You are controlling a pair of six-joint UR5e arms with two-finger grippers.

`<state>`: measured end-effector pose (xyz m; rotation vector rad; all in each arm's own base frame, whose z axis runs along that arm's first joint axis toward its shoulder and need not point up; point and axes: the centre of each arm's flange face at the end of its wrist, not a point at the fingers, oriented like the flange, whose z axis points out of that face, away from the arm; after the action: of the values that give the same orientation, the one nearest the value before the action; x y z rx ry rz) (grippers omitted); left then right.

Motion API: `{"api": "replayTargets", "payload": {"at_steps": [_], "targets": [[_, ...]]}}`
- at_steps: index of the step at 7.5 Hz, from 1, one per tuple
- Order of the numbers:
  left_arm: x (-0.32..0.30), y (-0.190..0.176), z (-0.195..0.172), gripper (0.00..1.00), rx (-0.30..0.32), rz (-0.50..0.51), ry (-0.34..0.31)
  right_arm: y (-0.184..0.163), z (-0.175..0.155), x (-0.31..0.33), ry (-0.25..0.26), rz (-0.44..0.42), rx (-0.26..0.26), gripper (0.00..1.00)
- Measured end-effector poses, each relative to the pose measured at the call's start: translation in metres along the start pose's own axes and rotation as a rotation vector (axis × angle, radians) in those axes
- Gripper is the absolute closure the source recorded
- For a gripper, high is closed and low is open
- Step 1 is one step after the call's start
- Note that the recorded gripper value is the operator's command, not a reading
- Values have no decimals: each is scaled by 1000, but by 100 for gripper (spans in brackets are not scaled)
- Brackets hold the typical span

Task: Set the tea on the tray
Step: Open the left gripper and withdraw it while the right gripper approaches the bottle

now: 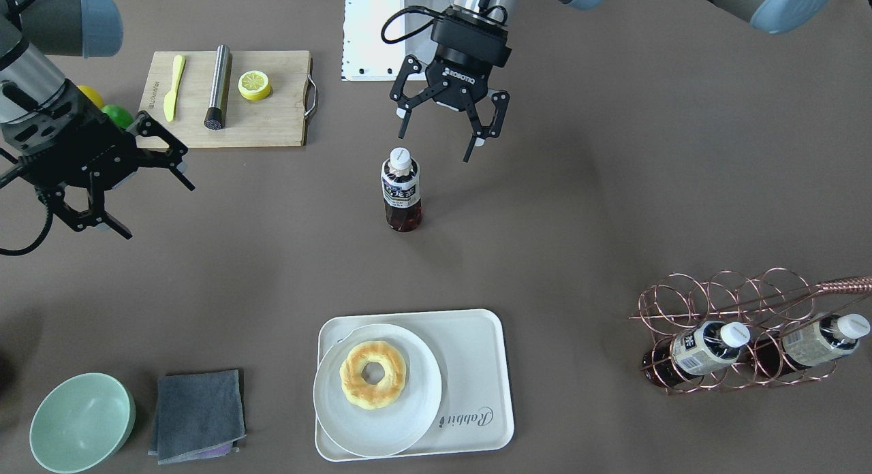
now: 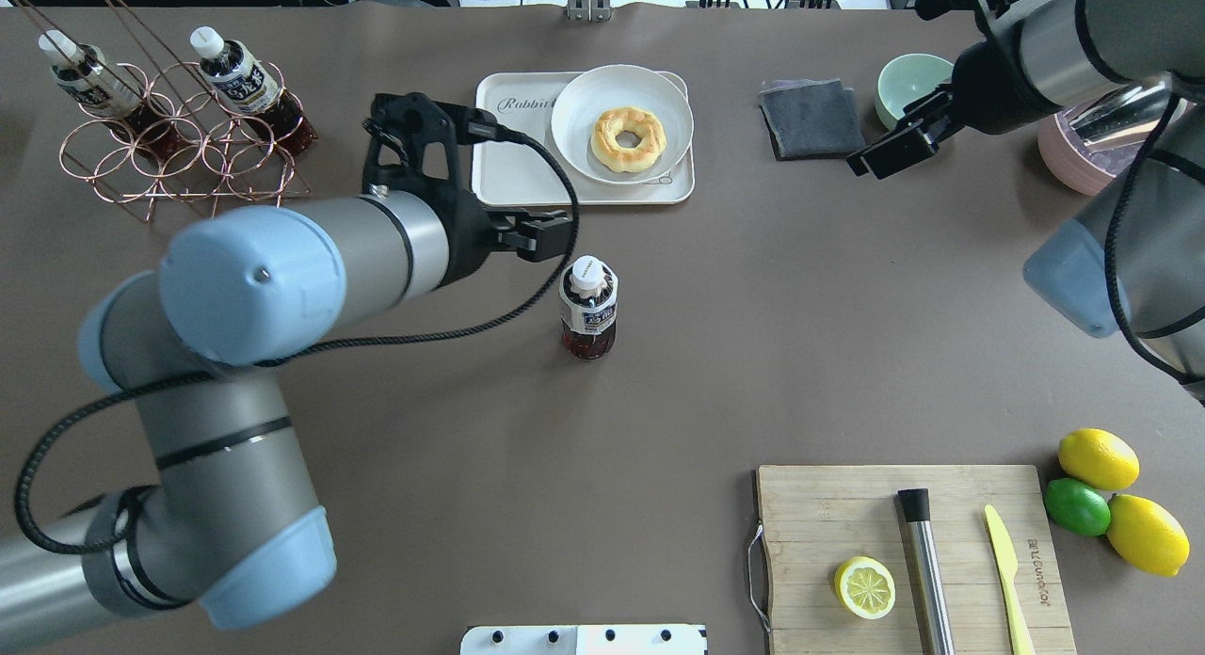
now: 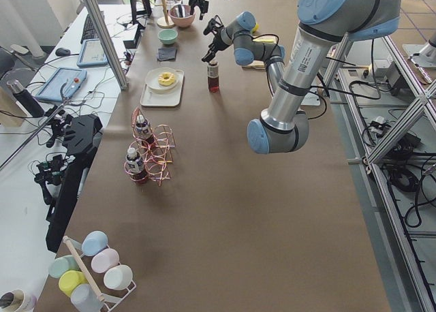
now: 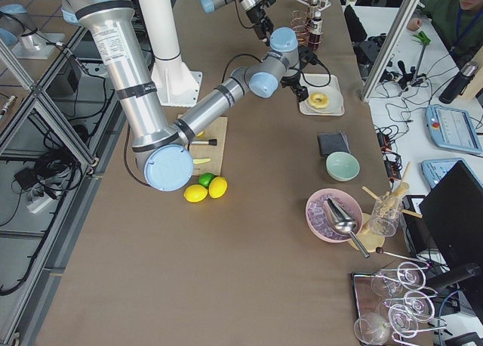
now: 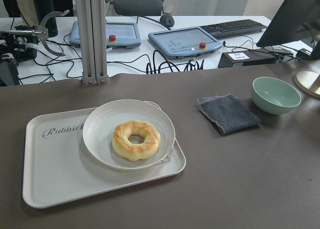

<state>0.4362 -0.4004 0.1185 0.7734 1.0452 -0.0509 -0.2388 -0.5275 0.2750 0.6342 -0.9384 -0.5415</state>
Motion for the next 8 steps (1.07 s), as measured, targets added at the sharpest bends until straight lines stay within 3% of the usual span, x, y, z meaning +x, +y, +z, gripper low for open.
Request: {"api": "replayTargets", "payload": {"at_steps": [3, 5, 8], "targets": [[-144, -35, -15, 1, -214, 3, -27, -21, 20, -75, -56, -75, 54, 0], [-233, -19, -26, 1, -295, 79, -95, -18, 38, -137, -48, -98, 144, 0], [-336, 23, -42, 1, -369, 200, -188, -25, 57, -219, -24, -121, 241, 0]]}}
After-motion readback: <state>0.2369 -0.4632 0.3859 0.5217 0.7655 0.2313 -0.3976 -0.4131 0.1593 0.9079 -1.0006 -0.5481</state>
